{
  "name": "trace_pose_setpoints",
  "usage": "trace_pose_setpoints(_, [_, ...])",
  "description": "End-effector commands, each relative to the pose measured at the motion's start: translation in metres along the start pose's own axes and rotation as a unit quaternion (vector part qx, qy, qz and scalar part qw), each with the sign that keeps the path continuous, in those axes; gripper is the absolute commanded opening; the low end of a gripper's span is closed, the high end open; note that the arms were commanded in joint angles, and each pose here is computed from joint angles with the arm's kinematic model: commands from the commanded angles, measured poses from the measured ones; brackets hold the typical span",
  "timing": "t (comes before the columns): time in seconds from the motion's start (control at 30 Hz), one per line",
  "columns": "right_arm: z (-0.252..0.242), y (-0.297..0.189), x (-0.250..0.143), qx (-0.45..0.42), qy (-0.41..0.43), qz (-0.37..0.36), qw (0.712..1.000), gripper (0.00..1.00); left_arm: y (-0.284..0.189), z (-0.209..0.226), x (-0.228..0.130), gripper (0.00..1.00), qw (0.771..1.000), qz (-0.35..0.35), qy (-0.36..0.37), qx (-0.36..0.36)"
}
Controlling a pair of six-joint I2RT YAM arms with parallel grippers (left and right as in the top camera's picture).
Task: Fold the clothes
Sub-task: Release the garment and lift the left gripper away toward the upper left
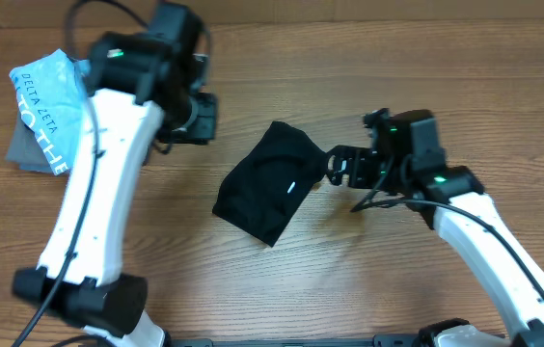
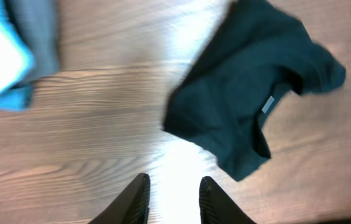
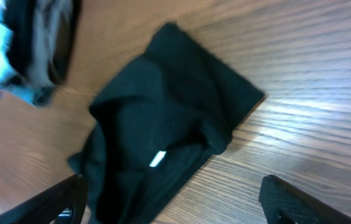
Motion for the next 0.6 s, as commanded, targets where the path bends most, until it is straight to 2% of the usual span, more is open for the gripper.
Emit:
trace_pose_setpoints(0.0, [-0.009,0.032,-0.001,-0.053,0.003,0.011,0.999,0.83,-0.016,0.014,-0.006,0.37,1.000,-0.017,-0.022,0.012])
trace_pose_setpoints(0.03, [-0.010,0.042,-0.001,-0.046,0.003,0.018,0.999,0.78,-0.017,0.015,-0.008,0.38,1.000,-0.013,-0.018,0.013])
trace_pose_setpoints(0.2, [-0.011,0.056,0.008,-0.029,-0.007,-0.004,1.000,0.77,-0.004,0.009,-0.017,0.40,0.999,0.028,0.007,0.015])
trace_pose_setpoints(0.27, [-0.005,0.056,0.013,-0.005,-0.015,-0.017,1.000,0.76,0.008,0.003,-0.019,0.39,0.999,0.046,0.012,-0.003])
trace_pose_setpoints(0.3, [-0.002,0.056,0.014,0.012,-0.019,-0.016,1.000,0.71,0.015,0.001,-0.021,0.39,0.998,0.057,0.012,-0.014])
trace_pose_setpoints(0.43, [-0.005,0.057,0.014,0.000,-0.017,-0.019,1.000,0.65,0.041,-0.009,-0.027,0.33,0.991,0.094,0.040,-0.081])
trace_pose_setpoints(0.5, [-0.012,0.062,0.013,-0.031,-0.012,-0.020,0.999,0.47,0.062,-0.016,-0.032,0.32,0.987,0.112,0.052,-0.105])
trace_pose_setpoints(0.57, [-0.025,0.064,0.010,-0.079,-0.001,-0.017,0.997,0.22,0.078,-0.017,-0.037,0.31,0.985,0.125,0.055,-0.104])
Point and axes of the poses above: each gripper's point midway between its finger pads, its own y axis out along the fingers, its own z axis along the line the jaws close on, x = y × z, the point moved 9 cm from there along -y, back along the fingers, and after that the axes turned 2 degrees about y, right-handed, at the moved point
